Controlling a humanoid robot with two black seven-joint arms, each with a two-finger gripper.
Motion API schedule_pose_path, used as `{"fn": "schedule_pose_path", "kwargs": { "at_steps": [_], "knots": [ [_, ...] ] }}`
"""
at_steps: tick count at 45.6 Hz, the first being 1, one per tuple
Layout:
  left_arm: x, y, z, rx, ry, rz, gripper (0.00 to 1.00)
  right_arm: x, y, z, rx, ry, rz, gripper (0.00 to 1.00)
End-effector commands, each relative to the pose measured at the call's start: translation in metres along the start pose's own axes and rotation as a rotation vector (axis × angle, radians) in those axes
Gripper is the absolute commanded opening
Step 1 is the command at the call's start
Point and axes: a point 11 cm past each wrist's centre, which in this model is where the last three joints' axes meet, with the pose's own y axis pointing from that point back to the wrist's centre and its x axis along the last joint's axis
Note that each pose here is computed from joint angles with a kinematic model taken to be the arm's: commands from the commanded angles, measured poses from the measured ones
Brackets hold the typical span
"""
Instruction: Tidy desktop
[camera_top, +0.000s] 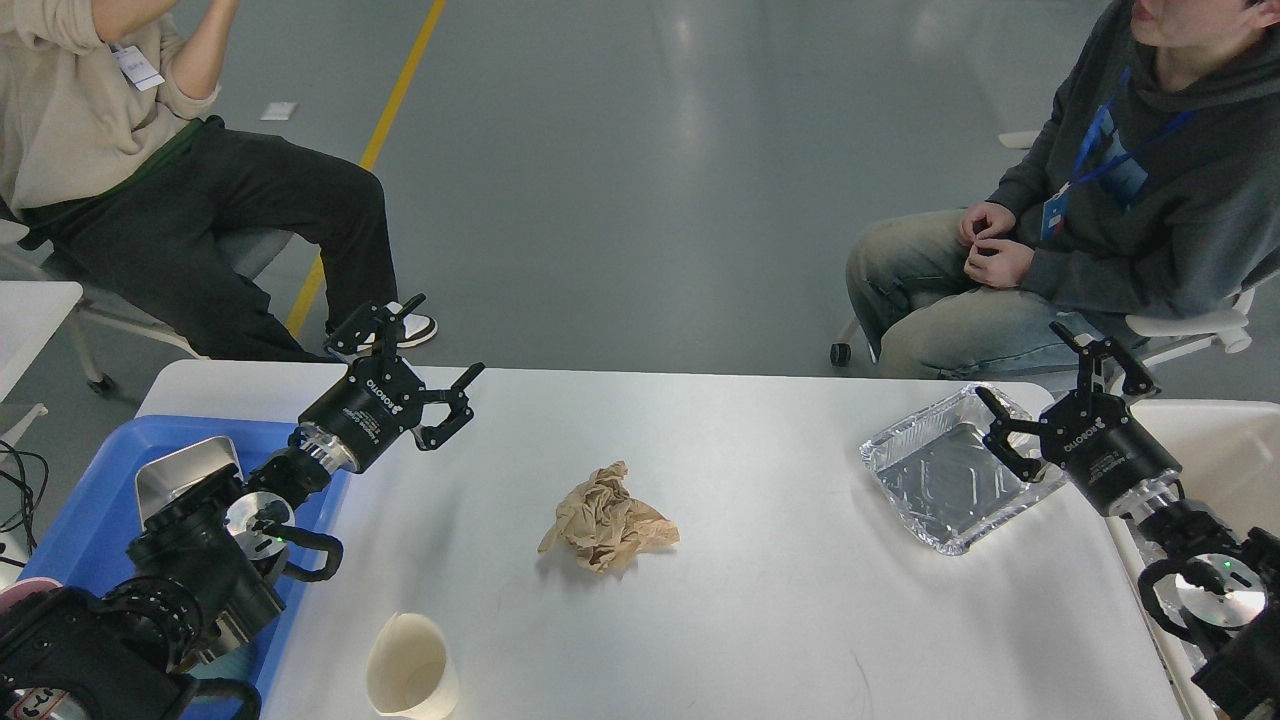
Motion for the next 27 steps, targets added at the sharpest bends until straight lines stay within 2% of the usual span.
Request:
{"fn": "schedule_pose_path", "kwargs": {
  "at_steps": [1,10,17,27],
  "knots": [
    [-0.005,-0.004,-0.006,0.003,0.011,-0.011,0.98,0.000,-0.001,-0.010,-0.003,0.026,0.000,1.00],
    [-0.006,-0.005,-0.006,-0.004,0.013,-0.016,0.98,-0.009,0.022,-0.081,-0.108,0.268,-0.068,1.00],
    [-0.013,-0.011,-0.016,-0.001,0.032,-0.032,0.98,-0.020,0.075,-0.128,-0.296,0.482,-0.046,1.00],
    [-0.020,-0.016,-0.024,-0.018,0.048,-0.044,0.98,-0.053,0.143,-0.185,-0.650,0.745,-0.001,1.00]
  ]
}}
